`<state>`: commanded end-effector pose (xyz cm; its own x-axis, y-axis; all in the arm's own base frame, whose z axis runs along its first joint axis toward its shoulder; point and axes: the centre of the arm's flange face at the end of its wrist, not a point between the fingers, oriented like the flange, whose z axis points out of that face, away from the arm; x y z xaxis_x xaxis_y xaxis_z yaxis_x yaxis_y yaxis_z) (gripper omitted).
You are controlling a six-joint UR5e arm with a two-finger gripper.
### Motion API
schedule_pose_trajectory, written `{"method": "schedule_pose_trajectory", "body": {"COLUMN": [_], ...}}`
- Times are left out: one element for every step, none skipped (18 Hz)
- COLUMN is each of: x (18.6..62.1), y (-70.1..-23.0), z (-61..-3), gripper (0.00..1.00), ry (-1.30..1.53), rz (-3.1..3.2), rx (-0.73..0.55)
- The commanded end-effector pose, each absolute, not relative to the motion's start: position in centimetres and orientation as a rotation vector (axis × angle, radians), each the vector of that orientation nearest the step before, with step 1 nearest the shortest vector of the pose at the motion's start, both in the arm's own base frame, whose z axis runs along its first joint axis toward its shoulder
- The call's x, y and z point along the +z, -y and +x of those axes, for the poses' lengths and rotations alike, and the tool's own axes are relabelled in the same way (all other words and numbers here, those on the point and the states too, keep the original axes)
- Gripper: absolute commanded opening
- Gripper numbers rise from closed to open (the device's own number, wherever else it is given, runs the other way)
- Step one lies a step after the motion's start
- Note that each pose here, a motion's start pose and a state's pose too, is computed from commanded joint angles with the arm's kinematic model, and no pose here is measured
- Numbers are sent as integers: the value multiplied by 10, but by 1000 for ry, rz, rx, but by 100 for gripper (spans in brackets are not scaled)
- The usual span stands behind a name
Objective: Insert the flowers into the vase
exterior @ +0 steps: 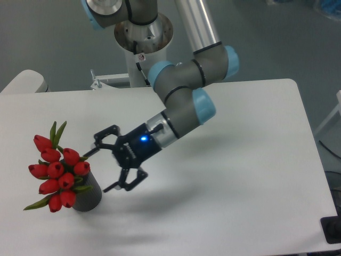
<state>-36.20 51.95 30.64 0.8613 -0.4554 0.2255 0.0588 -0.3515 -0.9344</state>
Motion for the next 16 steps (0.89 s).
{"method": "schedule_pose_trajectory", "body": {"x": [306,306,305,302,297,293,290,291,293,296,297,299,302,303,305,307], "y": [-512,-502,-493,-485,-480,-473,-469,-465,-463,-464,-465,-464,-462,-462,-462,-464], "z": [-375,-390,-402,-414,-428,-442,-452,-461,-467,-471,-474,-480,-486,-489,-491,-494], "gripper": [100,100,100,100,100,100,100,100,100,100,100,100,100,100,100,100], "ry": [-277,-252,-236,-214,-193,-173,-161,-151,-147,-151,-155,-157,-157,-155,-158,-168], "rz": [-1864,-1866,-1866,-1870,-1876,-1880,-1880,-1879,-1879,-1881,-1895,-1919,-1952,-1996,-2035,-2077], "rx": [-530,-509,-489,-477,-467,-453,-444,-433,-425,-414,-403,-383,-356,-333,-309,-278]}}
